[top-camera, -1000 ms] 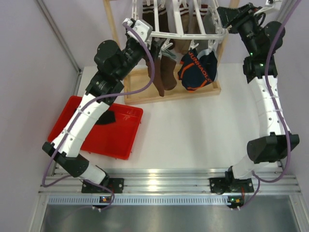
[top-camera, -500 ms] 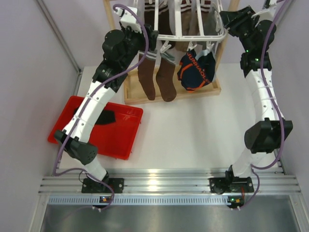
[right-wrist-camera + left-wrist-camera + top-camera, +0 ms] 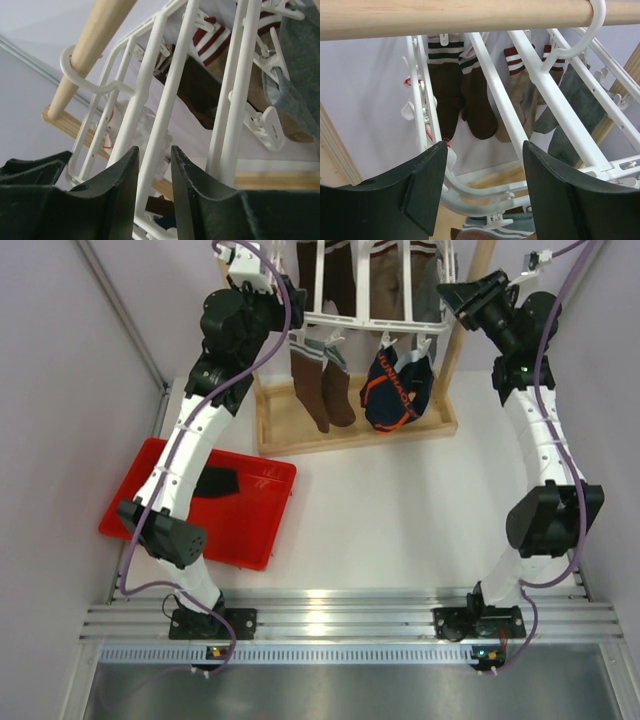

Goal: Clip the socks to the hanger
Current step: Rotate the hanger.

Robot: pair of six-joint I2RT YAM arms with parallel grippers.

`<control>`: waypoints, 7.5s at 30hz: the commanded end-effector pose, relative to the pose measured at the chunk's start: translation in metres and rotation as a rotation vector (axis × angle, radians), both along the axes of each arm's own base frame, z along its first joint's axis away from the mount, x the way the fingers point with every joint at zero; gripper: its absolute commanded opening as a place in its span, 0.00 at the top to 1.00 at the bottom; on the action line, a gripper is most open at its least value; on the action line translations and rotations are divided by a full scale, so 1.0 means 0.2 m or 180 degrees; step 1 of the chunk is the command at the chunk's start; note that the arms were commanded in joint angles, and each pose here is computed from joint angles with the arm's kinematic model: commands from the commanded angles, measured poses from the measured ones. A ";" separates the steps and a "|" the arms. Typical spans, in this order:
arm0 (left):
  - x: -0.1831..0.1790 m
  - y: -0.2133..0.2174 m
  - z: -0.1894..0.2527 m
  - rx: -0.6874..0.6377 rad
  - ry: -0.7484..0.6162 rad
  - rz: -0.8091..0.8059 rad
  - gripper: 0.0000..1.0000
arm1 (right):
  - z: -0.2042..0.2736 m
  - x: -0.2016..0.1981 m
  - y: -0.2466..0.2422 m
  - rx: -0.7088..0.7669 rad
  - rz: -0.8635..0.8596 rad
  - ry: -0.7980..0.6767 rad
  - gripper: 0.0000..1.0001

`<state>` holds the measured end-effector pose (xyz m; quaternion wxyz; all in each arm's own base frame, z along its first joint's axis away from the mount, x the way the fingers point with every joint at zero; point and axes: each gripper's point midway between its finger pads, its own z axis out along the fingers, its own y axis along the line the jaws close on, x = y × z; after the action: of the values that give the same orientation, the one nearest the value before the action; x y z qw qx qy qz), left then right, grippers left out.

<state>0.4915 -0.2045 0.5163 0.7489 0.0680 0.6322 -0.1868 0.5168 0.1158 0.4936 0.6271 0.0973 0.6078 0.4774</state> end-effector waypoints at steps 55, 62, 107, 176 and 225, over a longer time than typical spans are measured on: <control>0.02 0.30 0.24 -0.0106 -0.0371 0.0108 0.31 | 0.23 -0.19 -0.01 0.0222 0.0358 -0.0207 1.00; -0.27 0.29 0.22 -0.0442 -0.0068 -0.0283 0.30 | 0.27 -0.29 0.03 0.0292 0.0391 -0.0205 1.00; -0.46 -1.10 -0.01 0.1475 -0.1015 -0.1095 0.19 | 0.20 -0.49 0.33 -0.0076 0.0791 -0.0469 1.00; -0.44 -0.32 0.27 0.1944 -0.2643 -0.1431 1.00 | 0.58 -0.50 0.11 -0.0911 0.0515 -0.1847 0.65; -0.76 -0.13 0.20 0.0850 -0.1549 -0.1556 0.40 | 0.31 -0.86 0.81 -0.1312 0.1795 -0.1888 1.00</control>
<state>0.3713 -0.2541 0.5283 0.7830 0.4324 0.3959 -0.2076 0.3761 0.2835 0.5217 0.6012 -0.3347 0.5206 0.5056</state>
